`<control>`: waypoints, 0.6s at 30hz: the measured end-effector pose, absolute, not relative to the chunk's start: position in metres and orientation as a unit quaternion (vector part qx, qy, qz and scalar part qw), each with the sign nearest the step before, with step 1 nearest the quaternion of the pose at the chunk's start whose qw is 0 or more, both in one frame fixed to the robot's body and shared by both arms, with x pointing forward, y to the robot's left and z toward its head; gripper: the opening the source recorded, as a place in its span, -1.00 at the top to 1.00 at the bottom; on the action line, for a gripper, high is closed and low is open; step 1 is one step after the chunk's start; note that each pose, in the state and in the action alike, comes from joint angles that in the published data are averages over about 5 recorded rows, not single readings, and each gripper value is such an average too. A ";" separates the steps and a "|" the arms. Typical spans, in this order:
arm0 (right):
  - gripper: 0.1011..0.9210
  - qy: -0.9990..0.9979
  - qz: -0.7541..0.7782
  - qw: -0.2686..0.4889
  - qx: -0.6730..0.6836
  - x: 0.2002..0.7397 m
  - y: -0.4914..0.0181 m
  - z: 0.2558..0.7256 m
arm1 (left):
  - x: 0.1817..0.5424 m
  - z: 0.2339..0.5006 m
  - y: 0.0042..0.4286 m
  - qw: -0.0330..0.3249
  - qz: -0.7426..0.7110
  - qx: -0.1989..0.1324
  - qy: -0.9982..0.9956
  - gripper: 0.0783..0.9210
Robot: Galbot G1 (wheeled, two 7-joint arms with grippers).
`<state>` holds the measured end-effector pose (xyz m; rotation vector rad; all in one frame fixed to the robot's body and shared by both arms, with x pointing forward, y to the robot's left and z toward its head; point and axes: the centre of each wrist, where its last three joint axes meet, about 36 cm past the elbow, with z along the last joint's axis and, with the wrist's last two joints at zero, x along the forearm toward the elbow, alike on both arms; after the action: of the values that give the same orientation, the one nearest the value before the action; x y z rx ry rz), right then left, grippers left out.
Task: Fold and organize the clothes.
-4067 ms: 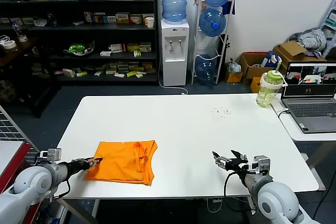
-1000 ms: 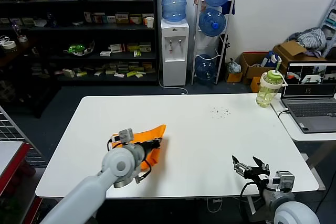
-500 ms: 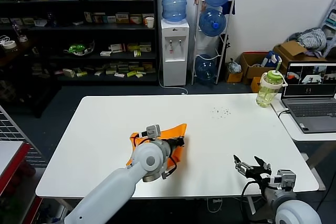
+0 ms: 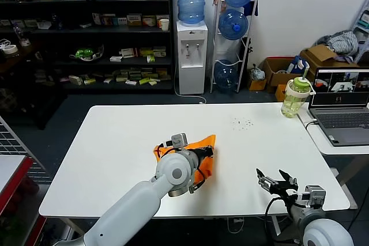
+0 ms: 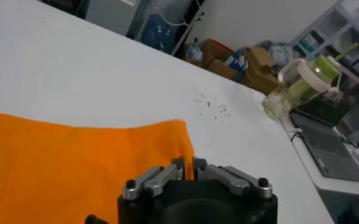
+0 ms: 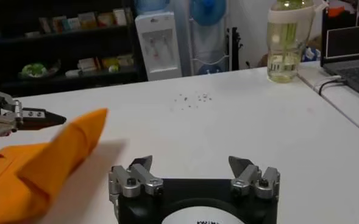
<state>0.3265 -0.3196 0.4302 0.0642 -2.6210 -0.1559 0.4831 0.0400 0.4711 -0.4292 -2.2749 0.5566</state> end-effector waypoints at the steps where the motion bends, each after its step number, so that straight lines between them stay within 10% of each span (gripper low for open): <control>1: -0.76 -0.966 -0.058 0.251 0.025 0.327 -0.320 0.430 | 0.482 0.472 0.041 0.369 0.220 -0.169 -0.887 0.59; 9: -0.76 -0.978 -0.055 0.200 0.040 0.326 -0.333 0.421 | 0.466 0.468 0.095 0.305 0.255 -0.176 -0.900 0.05; 18: -0.76 -0.989 -0.046 0.130 0.049 0.314 -0.363 0.402 | 0.418 0.385 0.224 0.110 0.252 -0.102 -0.956 -0.56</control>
<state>0.3142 -0.3628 0.4019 0.1422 -2.8745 -0.1337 0.4182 0.2238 0.3853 -0.2991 -2.8088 0.7411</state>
